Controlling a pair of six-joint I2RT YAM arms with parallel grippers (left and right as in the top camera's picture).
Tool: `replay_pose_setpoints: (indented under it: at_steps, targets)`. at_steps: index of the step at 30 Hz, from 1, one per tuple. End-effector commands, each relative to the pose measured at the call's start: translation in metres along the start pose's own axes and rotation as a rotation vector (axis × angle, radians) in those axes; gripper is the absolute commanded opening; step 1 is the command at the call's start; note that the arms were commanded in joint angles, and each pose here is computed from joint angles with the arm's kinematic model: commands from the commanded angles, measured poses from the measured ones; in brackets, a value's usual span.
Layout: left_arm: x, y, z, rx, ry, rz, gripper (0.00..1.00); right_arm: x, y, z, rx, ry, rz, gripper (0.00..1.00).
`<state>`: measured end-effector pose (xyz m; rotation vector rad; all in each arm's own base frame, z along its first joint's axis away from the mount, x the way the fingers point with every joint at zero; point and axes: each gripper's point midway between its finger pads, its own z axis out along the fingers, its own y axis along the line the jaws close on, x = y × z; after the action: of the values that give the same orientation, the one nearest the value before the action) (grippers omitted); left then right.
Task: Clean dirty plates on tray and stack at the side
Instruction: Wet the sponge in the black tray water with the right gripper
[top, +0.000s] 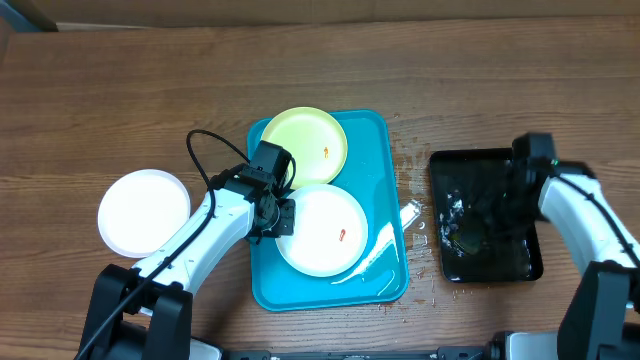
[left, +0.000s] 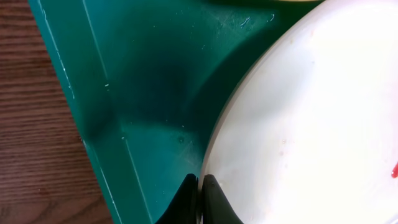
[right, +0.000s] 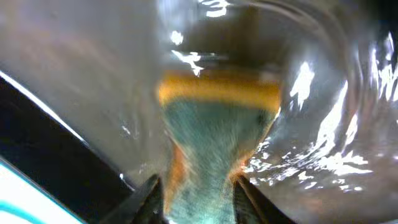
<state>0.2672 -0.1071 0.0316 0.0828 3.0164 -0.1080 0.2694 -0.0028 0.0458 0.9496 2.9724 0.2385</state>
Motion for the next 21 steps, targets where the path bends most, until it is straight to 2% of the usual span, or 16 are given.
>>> replay_pose_setpoints:
  at_steps: [1,9,11,13,16,19,21]
  targets:
    - [0.001,0.000,0.000,0.000,0.003,0.000,0.04,-0.022,-0.003,-0.015,0.059,-0.094,-0.008,0.49]
    - [0.001,0.000,0.000,0.000,0.002,0.000,0.04,-0.010,-0.016,0.010,0.078,-0.077,0.049,0.48]
    - [0.001,0.000,0.000,0.000,0.002,0.000,0.04,0.001,-0.025,0.027,0.089,-0.060,0.094,0.40]
    - [0.001,0.000,0.000,0.000,0.002,0.000,0.04,0.009,-0.030,0.035,0.093,-0.043,0.104,0.23]
    - [0.001,0.000,0.000,0.000,0.002,0.000,0.04,0.015,-0.032,0.039,0.092,-0.026,0.105,0.17]
    - [0.000,-0.001,0.000,0.001,-0.002,0.000,0.04,0.012,-0.030,0.038,0.087,-0.034,0.104,0.04]
    - [0.000,-0.001,0.000,0.001,-0.001,0.000,0.04,0.009,-0.027,0.032,0.084,-0.038,0.102,0.04]
